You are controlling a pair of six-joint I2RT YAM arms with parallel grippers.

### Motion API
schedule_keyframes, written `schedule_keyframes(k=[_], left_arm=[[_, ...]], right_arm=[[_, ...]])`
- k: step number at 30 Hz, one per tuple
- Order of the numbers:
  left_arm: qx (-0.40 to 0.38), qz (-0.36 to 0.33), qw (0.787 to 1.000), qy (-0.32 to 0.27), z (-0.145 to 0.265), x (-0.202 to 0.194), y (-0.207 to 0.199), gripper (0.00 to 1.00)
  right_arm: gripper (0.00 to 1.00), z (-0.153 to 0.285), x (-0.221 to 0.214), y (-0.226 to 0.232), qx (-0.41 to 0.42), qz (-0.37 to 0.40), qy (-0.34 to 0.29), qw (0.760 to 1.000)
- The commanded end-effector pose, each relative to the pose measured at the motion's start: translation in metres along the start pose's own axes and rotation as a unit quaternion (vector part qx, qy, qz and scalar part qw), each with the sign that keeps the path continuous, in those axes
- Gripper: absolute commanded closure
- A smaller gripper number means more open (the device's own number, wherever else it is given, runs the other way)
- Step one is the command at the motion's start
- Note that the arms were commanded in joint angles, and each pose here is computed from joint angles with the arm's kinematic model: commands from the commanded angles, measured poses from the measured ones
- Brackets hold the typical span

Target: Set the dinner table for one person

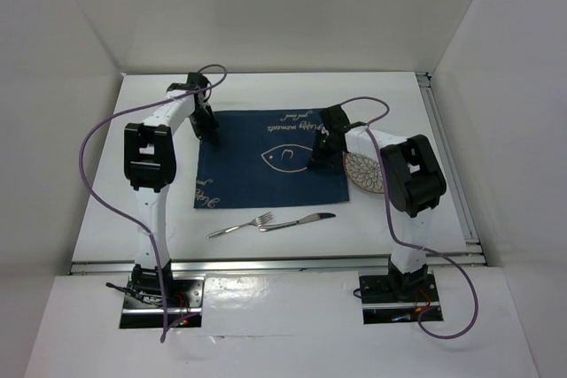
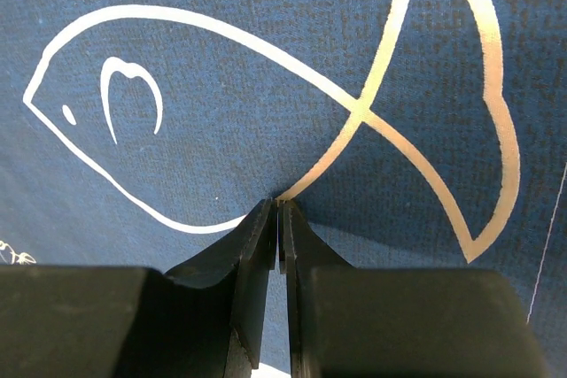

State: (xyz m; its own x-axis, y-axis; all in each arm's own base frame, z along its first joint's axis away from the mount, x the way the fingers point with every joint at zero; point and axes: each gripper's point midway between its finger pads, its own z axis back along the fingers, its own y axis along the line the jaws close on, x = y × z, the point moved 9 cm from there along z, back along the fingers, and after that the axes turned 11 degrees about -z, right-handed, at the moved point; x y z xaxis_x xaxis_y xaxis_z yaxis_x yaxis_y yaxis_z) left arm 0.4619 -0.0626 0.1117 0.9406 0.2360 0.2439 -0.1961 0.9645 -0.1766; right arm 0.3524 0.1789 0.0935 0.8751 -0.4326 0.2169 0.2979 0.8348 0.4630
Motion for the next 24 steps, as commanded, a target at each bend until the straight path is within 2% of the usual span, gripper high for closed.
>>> schedule_keyframes(k=[1,6,10,14,15,18,19,22,24], left_arm=[[0.020,-0.001,1.000,-0.017,0.029,-0.002,0.010,0.93],[0.009,-0.014,0.998,-0.055,0.057,0.007,0.004,0.92],[0.012,-0.020,0.998,-0.063,0.068,0.012,0.003,0.90],[-0.001,-0.022,0.996,-0.090,0.097,0.014,-0.001,0.89],[-0.013,-0.025,0.993,-0.113,0.118,0.015,-0.005,0.89],[-0.020,-0.037,0.985,-0.168,0.164,0.016,-0.008,0.85],[-0.017,-0.037,0.982,-0.182,0.175,0.015,-0.008,0.76],[0.011,-0.031,0.971,-0.236,0.218,0.010,0.006,0.67],[0.029,-0.014,0.969,-0.244,0.224,0.002,0.024,0.67]], right_arm=[[0.82,-0.022,-0.015,-0.011,-0.039,0.005,0.022,0.999],[0.82,-0.023,-0.022,-0.007,-0.037,0.014,0.027,0.999],[0.82,-0.021,-0.025,-0.005,-0.038,0.014,0.024,0.999],[0.81,0.004,-0.012,0.010,-0.026,0.019,-0.012,0.999],[0.79,0.013,-0.005,0.020,-0.019,0.021,-0.028,0.999],[0.53,0.054,0.014,0.053,0.019,0.040,-0.084,0.996],[0.42,0.070,0.015,0.064,0.032,0.051,-0.098,0.993],[0.33,0.106,0.022,0.085,0.061,0.064,-0.138,0.987],[0.30,0.116,0.016,0.089,0.067,0.076,-0.147,0.984]])
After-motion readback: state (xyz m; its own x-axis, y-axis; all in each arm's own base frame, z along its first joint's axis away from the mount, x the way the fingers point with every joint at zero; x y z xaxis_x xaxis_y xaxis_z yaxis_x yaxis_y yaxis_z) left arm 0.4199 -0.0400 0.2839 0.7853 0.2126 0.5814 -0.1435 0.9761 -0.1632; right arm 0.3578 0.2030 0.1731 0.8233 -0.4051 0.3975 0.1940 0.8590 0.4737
